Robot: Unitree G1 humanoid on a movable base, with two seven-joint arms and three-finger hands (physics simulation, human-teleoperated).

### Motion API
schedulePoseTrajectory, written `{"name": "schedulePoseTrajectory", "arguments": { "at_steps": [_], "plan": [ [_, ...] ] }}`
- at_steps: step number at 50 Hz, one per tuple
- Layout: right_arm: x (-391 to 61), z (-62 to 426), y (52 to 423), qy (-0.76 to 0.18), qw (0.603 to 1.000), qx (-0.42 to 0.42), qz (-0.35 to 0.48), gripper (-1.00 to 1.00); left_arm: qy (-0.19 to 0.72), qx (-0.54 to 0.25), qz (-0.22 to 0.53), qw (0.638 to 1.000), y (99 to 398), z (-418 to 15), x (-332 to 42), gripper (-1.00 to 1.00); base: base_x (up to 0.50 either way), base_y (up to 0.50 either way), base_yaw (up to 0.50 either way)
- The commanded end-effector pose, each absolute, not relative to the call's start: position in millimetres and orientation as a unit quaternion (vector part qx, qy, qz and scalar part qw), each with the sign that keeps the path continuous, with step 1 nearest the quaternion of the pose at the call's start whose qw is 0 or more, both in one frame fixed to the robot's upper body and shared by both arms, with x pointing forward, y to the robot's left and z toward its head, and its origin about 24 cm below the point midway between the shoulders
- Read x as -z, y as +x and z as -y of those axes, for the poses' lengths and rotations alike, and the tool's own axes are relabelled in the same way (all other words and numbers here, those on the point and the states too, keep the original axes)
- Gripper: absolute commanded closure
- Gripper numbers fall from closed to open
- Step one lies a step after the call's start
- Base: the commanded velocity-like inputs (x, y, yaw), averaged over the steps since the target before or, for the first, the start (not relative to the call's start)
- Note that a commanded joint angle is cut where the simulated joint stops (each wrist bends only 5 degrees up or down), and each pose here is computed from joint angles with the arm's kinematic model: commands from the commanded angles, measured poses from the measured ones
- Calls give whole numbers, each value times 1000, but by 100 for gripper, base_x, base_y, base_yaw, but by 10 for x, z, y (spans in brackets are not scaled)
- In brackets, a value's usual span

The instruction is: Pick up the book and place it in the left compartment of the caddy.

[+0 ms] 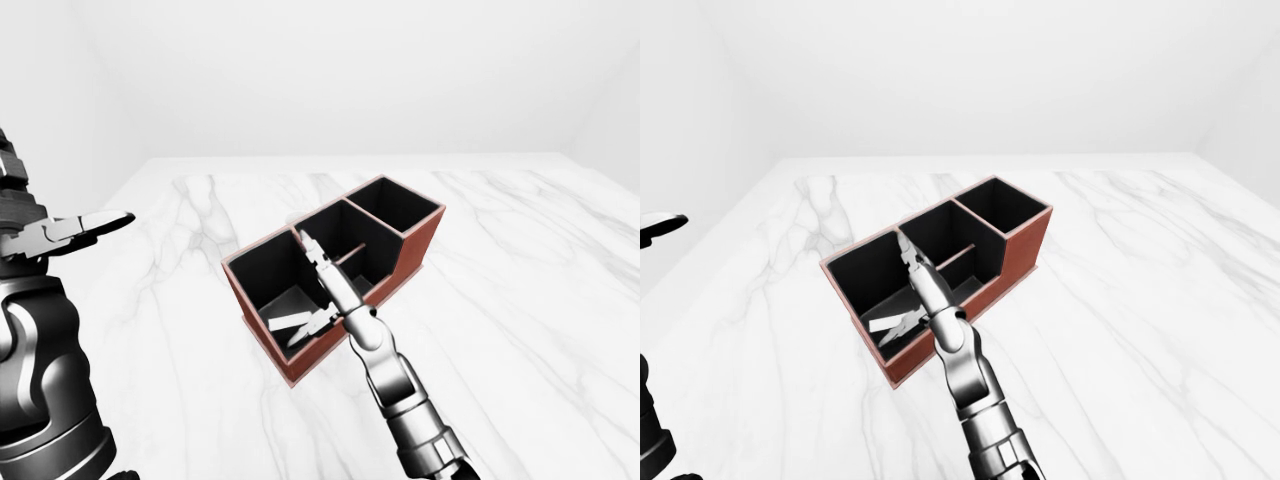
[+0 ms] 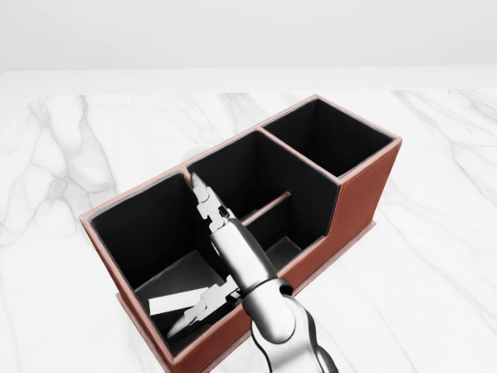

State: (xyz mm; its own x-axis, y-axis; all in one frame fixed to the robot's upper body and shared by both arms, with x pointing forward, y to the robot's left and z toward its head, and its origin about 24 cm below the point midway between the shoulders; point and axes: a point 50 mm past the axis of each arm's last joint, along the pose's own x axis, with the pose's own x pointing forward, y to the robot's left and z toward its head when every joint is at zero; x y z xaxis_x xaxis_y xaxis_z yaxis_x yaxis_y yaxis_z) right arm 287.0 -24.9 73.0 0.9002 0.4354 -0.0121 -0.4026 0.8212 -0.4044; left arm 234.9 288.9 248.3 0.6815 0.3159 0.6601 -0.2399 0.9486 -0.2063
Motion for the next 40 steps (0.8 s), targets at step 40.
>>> {"name": "schedulePoseTrajectory", "arguments": {
  "at_steps": [40],
  "plan": [
    [-2593,790,1833,-160,844,-171,482,-100,-57,-143,392,907,2289,-2855,-2587,-100,0,0,0]
  ]
}}
